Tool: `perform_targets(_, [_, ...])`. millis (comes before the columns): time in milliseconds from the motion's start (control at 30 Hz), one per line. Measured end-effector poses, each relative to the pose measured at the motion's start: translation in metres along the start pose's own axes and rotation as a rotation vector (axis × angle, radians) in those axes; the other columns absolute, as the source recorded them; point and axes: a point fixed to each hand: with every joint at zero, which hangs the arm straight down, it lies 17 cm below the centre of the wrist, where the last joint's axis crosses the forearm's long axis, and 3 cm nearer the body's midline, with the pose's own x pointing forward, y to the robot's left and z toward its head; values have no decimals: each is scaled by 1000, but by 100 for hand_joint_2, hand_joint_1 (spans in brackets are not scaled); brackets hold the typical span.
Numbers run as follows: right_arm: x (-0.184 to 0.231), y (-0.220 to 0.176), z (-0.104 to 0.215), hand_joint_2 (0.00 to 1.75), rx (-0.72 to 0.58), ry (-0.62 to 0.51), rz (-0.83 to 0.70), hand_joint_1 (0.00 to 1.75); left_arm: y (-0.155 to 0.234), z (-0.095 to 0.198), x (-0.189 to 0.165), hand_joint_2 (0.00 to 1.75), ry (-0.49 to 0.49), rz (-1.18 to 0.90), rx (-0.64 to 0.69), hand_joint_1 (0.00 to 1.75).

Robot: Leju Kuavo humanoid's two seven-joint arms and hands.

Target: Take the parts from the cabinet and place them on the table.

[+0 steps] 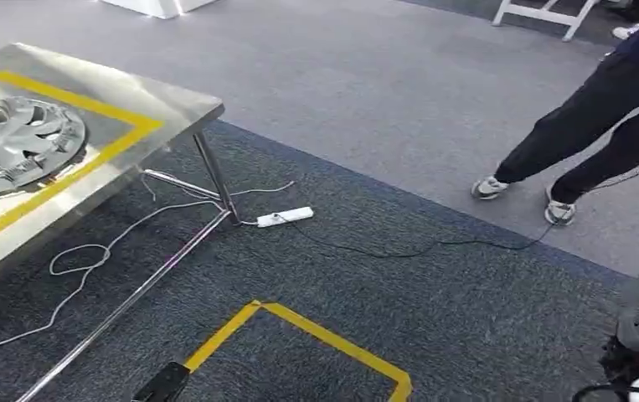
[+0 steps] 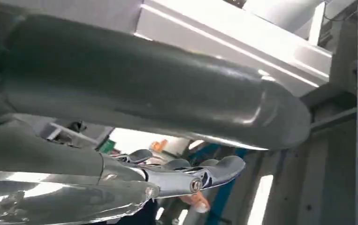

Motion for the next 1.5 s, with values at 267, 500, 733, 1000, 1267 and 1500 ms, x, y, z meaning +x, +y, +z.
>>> perform_targets(267, [0, 4, -10, 0, 22, -20, 8, 0, 6, -6, 20, 0, -41, 20, 13, 0])
perform_targets(500, [5, 6, -2, 0, 48, -25, 46, 0, 1, -3, 11, 0, -23, 0, 9, 0])
perform_targets(733, [19, 2, 12, 0, 51, -28, 46, 0, -11, 3, -6, 0, 13, 14, -2, 0])
perform_targets(1000, [18, 2, 14, 0, 62, -20, 42, 0, -29, 6, -9, 0, 40, 28, -26, 0])
perform_targets(1267, [14, -1, 3, 0, 62, -29, 52, 0, -28, 5, -4, 0, 27, 26, -23, 0])
perform_targets(1500, [12, -4, -5, 0, 60, -30, 58, 0, -26, 5, -6, 0, 34, 28, -18, 0])
